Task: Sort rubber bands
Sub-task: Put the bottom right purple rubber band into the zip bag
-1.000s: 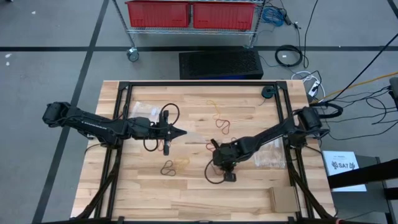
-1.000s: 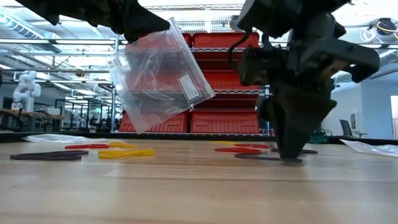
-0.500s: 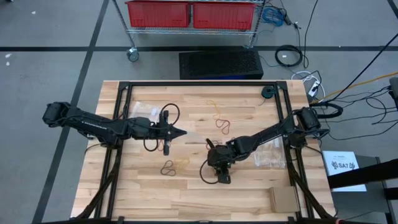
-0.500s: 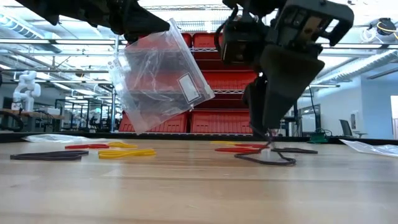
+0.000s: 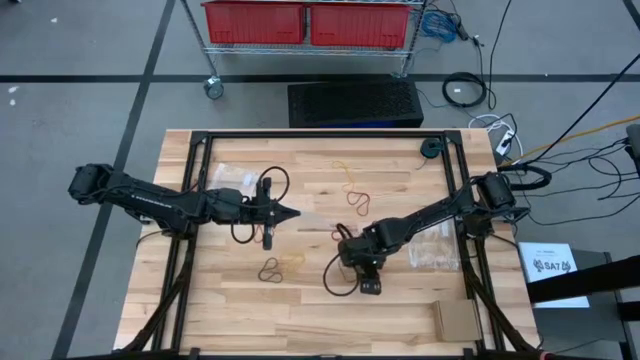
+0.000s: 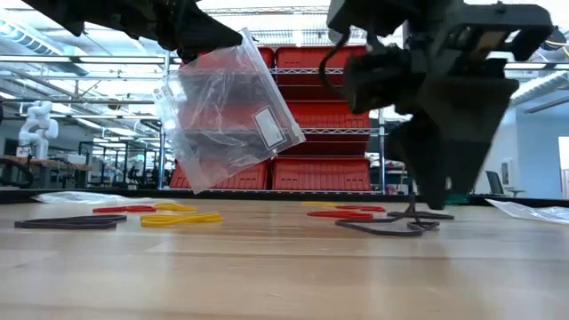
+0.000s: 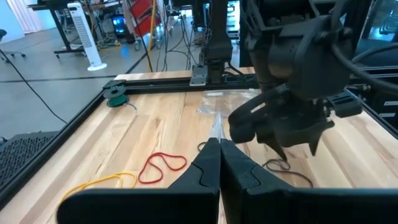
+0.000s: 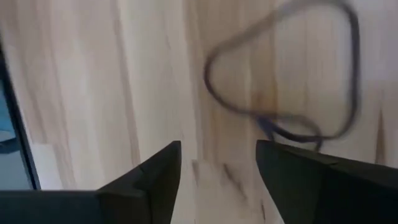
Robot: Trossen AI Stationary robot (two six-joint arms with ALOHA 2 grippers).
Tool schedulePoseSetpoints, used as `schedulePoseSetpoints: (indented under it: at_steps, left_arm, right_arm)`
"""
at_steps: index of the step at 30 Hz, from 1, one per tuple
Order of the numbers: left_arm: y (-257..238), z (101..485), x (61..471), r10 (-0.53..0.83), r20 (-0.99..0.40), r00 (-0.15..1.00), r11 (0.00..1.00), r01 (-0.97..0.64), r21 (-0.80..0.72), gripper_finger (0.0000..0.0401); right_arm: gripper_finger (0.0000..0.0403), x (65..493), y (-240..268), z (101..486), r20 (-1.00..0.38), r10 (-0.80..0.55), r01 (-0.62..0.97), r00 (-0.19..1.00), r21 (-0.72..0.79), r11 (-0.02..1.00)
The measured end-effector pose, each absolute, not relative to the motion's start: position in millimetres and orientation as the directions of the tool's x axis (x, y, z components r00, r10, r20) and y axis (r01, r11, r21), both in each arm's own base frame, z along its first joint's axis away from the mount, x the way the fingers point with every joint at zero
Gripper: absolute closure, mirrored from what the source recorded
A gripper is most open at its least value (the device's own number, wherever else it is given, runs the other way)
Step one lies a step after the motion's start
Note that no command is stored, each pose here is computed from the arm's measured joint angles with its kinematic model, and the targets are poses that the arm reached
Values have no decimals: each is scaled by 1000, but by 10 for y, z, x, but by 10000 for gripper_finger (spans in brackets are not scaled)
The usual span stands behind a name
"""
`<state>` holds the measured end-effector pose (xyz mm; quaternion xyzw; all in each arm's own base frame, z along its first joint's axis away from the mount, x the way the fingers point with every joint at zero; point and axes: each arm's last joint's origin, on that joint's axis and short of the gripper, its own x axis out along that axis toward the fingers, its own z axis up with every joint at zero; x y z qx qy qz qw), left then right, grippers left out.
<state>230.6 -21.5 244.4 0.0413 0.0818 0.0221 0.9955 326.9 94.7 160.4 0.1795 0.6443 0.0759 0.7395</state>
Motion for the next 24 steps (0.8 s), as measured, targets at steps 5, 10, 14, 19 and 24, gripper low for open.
schedulePoseSetpoints:
  at_steps: [5, 10, 14, 19, 24]
  left_arm:
    - [-215, 2443, 2306, 51, -161, 986, 996, -37, 86, 401]
    - [-215, 2441, 2306, 51, -163, 985, 996, -37, 86, 401]
    - [-215, 2442, 2306, 51, -163, 985, 996, -37, 87, 401]
    - [-215, 2441, 2306, 51, -163, 985, 996, -37, 87, 401]
    - [-215, 2442, 2306, 51, -163, 985, 996, -37, 87, 401]
  right_arm:
    - [206, 3283, 874, 1602, -931, 326, 196, 164, 355, 914]
    - [206, 3261, 907, 1597, -945, 287, 5, 159, 291, 957]
    - [206, 3198, 946, 1579, -980, 130, -171, 149, 103, 980]
    - [206, 3197, 976, 1574, -981, -6, -327, 196, -71, 943]
    - [206, 3233, 1001, 1525, -977, -9, -448, 214, -106, 888]
